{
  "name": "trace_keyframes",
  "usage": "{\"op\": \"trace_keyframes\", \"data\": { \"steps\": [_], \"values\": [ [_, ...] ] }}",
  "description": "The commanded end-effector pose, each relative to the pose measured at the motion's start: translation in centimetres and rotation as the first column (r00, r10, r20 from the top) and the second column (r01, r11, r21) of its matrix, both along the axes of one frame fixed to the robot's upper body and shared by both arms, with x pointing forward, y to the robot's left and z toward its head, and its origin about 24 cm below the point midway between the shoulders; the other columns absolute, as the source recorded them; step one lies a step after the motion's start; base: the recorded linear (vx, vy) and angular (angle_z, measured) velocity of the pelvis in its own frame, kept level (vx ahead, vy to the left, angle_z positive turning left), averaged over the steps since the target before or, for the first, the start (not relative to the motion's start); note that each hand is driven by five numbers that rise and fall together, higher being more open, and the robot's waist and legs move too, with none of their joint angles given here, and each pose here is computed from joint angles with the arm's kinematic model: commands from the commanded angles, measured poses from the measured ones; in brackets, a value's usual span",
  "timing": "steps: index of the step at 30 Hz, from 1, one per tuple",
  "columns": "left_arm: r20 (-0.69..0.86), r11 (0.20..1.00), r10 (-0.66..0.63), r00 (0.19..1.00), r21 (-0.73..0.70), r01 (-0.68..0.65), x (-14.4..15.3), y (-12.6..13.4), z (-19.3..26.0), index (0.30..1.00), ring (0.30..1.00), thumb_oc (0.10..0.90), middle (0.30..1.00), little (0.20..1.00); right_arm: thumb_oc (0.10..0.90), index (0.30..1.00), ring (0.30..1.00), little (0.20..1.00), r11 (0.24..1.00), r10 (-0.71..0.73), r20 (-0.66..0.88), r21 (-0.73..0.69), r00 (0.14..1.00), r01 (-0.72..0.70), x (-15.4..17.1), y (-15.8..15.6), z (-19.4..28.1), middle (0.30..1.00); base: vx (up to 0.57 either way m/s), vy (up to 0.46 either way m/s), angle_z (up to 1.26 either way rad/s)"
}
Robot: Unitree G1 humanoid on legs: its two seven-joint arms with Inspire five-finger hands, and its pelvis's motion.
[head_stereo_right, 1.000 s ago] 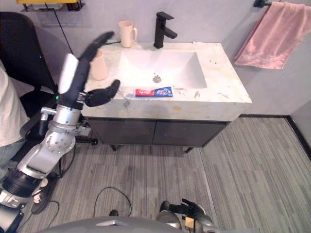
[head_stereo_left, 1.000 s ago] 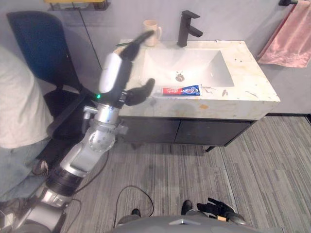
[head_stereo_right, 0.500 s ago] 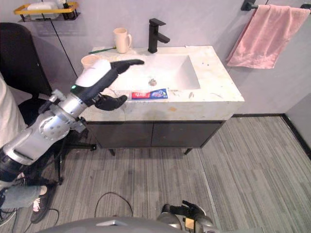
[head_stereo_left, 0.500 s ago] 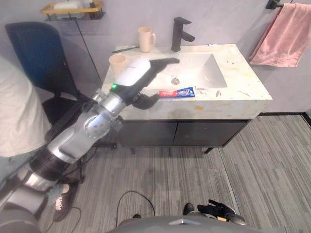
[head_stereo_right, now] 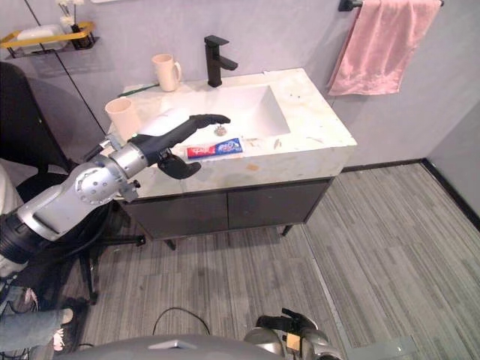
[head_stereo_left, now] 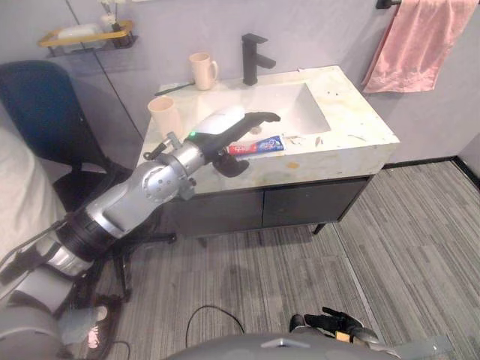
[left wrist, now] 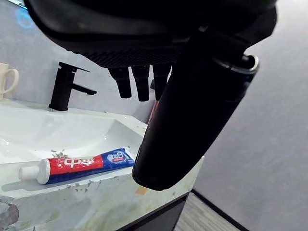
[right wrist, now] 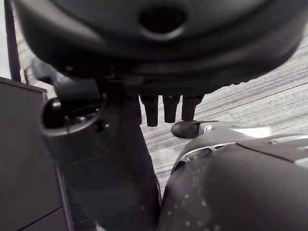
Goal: Organize the bathroom.
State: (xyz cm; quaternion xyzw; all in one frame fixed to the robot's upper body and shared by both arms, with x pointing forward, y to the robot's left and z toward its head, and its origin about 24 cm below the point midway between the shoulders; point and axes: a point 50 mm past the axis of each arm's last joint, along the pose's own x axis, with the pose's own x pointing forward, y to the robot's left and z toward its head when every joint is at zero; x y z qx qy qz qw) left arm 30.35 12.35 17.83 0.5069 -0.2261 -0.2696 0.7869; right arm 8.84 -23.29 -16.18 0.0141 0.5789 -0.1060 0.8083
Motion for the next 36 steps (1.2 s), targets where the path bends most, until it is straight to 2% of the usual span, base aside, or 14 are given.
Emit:
{"op": "trace_keyframes", "data": {
  "steps": [1,6,18,28,36],
  "values": [
    [0.290,0.998,0.019,0.957,-0.060,-0.002,1.6,-0.7,9.0,0.900,0.900,0.800,0.900,0.900,0.800,0.900,0.900,0.900,0.997,0.016,-0.079,-0.080,0.997,-0.022,-1.0,-2.7,0.4,0.900,0.08,-0.034,-0.05],
    [0.261,0.998,0.051,0.964,-0.049,-0.040,2.5,-0.3,8.7,0.900,0.900,0.800,0.900,0.900,0.800,0.900,0.900,0.900,0.996,0.010,-0.074,-0.091,0.997,-0.017,-1.1,-3.3,0.6,0.900,0.07,-0.020,-0.03],
    [0.329,0.994,0.110,0.938,-0.059,-0.095,3.6,0.1,9.7,0.900,0.900,0.800,0.900,0.900,0.800,0.900,0.900,0.900,0.994,-0.024,-0.074,-0.109,0.997,0.016,-2.5,-4.5,0.8,0.900,0.07,0.009,-0.05],
    [0.247,0.984,0.168,0.954,-0.106,-0.146,4.9,0.3,9.2,0.900,0.900,0.800,0.900,0.900,0.800,0.900,0.900,0.900,0.993,-0.032,-0.074,-0.116,0.997,0.023,-3.1,-5.1,0.9,0.900,0.05,0.026,-0.03],
    [0.220,0.981,0.191,0.957,-0.074,-0.179,5.6,0.2,8.1,0.900,0.900,0.800,0.900,0.900,0.800,0.900,0.900,0.900,0.992,-0.028,-0.065,-0.128,0.997,0.019,-3.3,-5.4,1.1,0.900,0.01,0.006,-0.02]
  ]
}}
